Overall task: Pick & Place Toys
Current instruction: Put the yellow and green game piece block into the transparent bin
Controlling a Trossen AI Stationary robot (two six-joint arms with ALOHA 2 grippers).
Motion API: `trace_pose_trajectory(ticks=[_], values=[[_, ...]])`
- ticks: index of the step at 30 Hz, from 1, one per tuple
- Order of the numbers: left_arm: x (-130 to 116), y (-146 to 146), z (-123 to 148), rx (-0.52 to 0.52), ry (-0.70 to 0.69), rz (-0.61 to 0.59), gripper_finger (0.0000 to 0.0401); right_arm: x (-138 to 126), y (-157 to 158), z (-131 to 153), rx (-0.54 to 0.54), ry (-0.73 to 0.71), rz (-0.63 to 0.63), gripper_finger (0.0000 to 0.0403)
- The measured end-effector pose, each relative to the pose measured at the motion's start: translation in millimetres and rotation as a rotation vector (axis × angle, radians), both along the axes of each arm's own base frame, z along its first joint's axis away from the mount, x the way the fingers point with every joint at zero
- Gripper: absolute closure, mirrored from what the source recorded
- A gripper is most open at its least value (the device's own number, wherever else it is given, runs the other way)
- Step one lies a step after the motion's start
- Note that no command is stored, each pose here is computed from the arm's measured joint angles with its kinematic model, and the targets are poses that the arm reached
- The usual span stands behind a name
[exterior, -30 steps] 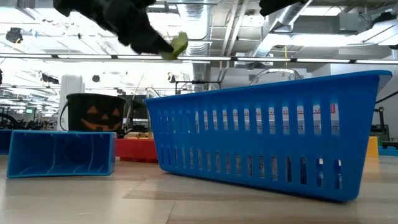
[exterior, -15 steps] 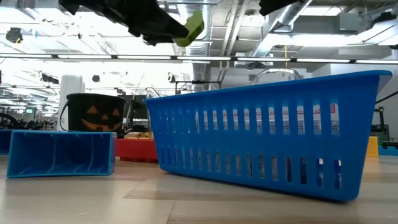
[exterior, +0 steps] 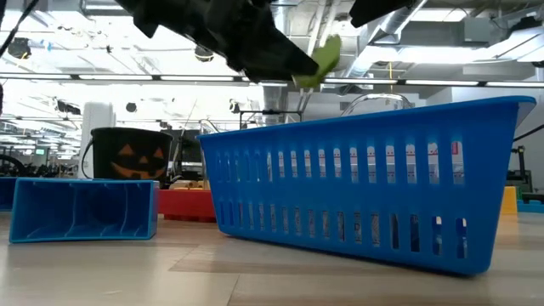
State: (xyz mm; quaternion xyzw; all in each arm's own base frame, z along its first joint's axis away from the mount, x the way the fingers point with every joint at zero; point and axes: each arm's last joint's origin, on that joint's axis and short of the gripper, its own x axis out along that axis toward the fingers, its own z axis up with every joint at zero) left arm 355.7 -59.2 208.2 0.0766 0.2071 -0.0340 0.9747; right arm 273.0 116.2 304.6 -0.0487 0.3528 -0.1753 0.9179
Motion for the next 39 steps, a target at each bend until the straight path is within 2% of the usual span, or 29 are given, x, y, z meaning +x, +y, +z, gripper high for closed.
trace_pose_trajectory(ticks=[12, 39], values=[[28, -7, -26, -0.048, 0.067, -0.061, 0.0262, 0, 0, 0, 0.0, 0.002, 0.001, 0.0267], [29, -7, -28, -0.054, 0.081, -0.074, 0.0249, 0, 0, 0, 0.0, 0.003, 0.0, 0.0267]])
